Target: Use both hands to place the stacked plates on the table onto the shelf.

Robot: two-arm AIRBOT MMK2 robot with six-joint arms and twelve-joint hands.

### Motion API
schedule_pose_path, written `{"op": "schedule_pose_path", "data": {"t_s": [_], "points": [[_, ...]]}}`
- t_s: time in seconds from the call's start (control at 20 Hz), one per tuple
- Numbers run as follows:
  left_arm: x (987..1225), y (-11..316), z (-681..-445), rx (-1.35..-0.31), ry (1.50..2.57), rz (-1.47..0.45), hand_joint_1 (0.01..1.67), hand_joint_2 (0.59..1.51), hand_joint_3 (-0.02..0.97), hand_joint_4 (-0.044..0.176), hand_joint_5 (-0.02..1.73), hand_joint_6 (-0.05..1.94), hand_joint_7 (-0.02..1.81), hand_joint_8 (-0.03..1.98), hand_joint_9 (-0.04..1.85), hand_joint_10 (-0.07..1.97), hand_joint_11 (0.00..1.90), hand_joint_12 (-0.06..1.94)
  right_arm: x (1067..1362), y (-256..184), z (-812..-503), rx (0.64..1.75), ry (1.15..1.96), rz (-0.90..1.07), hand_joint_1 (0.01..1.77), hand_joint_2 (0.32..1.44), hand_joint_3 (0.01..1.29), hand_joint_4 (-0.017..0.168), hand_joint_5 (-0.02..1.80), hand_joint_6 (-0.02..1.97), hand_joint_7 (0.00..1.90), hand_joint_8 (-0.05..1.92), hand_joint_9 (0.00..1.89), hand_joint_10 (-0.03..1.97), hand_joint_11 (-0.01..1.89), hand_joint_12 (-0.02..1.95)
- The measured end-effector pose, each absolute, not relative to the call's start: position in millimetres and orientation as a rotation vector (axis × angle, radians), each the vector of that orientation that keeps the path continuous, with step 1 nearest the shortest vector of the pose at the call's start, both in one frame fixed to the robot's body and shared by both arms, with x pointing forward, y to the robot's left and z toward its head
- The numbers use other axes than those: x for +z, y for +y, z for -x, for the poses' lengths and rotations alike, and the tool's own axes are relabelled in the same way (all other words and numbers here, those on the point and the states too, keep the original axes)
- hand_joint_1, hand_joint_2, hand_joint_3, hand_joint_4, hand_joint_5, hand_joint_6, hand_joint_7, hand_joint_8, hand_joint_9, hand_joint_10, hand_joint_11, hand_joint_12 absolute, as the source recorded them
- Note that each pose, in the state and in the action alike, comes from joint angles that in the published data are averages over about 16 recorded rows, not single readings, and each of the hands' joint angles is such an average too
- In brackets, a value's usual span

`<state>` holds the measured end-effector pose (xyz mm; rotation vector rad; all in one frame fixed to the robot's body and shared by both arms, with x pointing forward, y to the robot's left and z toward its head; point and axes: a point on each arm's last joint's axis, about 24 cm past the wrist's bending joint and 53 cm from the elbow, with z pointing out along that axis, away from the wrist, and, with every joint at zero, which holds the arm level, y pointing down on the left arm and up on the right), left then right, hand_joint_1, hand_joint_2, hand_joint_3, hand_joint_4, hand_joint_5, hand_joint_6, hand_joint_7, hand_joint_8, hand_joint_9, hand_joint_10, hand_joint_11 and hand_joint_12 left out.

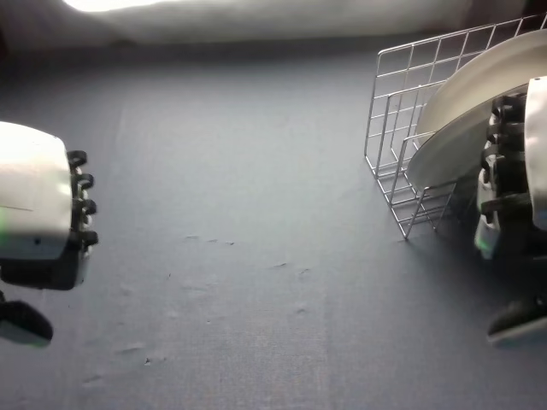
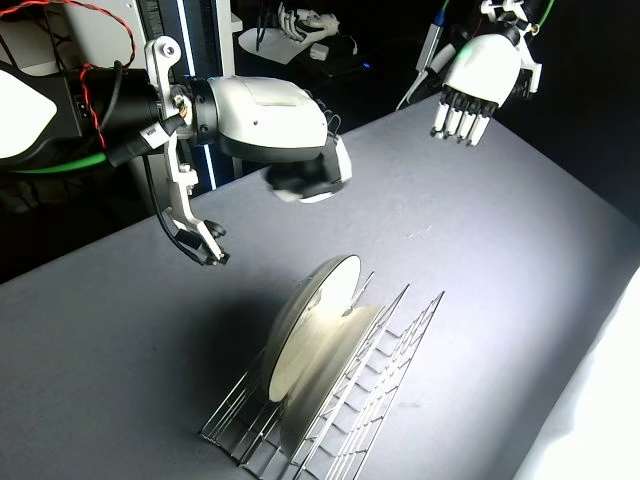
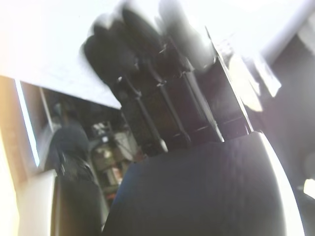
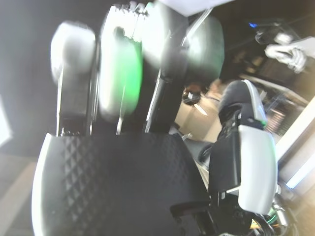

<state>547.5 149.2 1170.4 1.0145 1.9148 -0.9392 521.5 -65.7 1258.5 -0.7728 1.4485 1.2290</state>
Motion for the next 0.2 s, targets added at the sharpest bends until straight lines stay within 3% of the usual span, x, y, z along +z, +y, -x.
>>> {"op": "schedule_pose_path", "data": {"t_s": [0.2], "points": [[1170.9, 145.2, -544.3, -0.944, 1.903, -1.031, 0.48, 1.215, 0.002, 0.000, 1.25, 1.34, 1.36, 1.40, 1.35, 1.46, 1.33, 1.67, 1256.9, -65.2, -516.1, 1.234, 1.436, 0.805, 0.33, 1.17, 0.03, 0.089, 1.47, 1.54, 1.58, 1.49, 1.57, 1.70, 1.44, 1.88]]}}
